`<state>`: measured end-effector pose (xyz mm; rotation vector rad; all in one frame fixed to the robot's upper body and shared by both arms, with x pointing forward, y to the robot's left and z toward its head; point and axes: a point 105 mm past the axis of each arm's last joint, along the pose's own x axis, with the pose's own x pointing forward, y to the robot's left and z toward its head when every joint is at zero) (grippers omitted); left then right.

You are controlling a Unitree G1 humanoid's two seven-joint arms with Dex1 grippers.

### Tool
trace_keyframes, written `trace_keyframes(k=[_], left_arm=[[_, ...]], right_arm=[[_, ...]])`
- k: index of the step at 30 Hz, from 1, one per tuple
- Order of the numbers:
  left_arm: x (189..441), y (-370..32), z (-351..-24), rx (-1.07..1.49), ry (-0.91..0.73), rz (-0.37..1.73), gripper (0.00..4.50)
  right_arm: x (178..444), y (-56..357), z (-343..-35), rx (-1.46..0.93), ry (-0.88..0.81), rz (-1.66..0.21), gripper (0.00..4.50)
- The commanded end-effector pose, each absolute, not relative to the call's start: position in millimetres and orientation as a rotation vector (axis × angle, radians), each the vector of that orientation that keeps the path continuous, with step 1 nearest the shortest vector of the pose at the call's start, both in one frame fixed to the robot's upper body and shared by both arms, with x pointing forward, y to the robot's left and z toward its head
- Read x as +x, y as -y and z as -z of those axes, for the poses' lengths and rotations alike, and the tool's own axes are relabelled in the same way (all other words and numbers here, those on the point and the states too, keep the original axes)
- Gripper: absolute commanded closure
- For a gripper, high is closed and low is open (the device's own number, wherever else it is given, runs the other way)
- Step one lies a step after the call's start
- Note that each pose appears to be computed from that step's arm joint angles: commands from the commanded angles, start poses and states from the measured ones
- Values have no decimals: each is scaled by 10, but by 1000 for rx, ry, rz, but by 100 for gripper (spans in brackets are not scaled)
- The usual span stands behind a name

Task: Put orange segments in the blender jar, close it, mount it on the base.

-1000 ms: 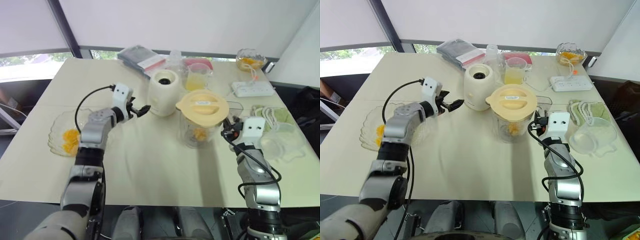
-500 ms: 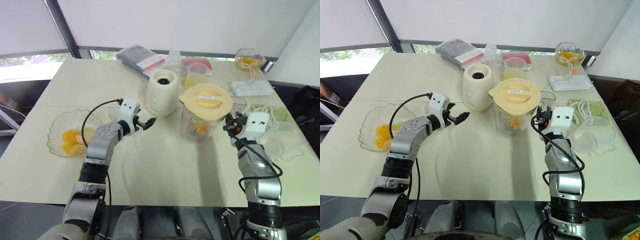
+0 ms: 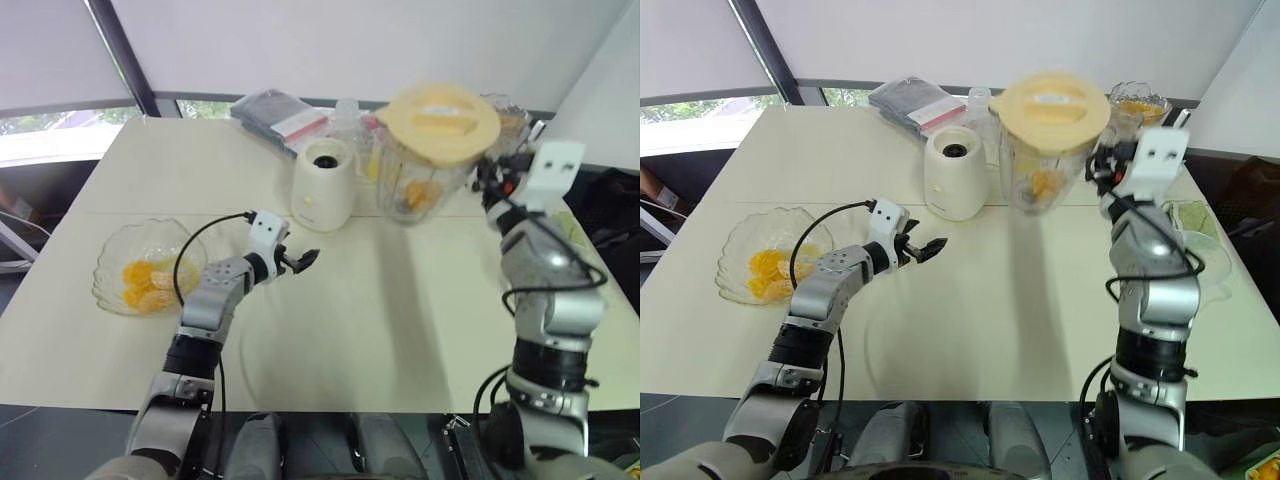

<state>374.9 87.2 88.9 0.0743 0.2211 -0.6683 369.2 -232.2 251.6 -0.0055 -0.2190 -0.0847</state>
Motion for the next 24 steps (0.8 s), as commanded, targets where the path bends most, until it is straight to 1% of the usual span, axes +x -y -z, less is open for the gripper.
trace_keyframes(k=[1, 6, 14, 19, 24], left_arm=[[3734, -867, -981, 79, -171, 659, 5], [3687, -907, -913, 87, -181, 628, 5], [3623, -1014, -879, 80, -187, 561, 5], [3557, -1038, -854, 84, -195, 545, 5], [3490, -1043, -840, 91, -202, 540, 5]], right_arm=[[3692, 2316, -3112, -2, 351, 79, 355], [3955, 2216, -3405, 19, 343, 62, 355], [4325, 1834, -3538, 38, 297, 11, 355], [4456, 1514, -3598, 64, 304, -54, 355], [4509, 1259, -3618, 82, 307, -102, 355]])
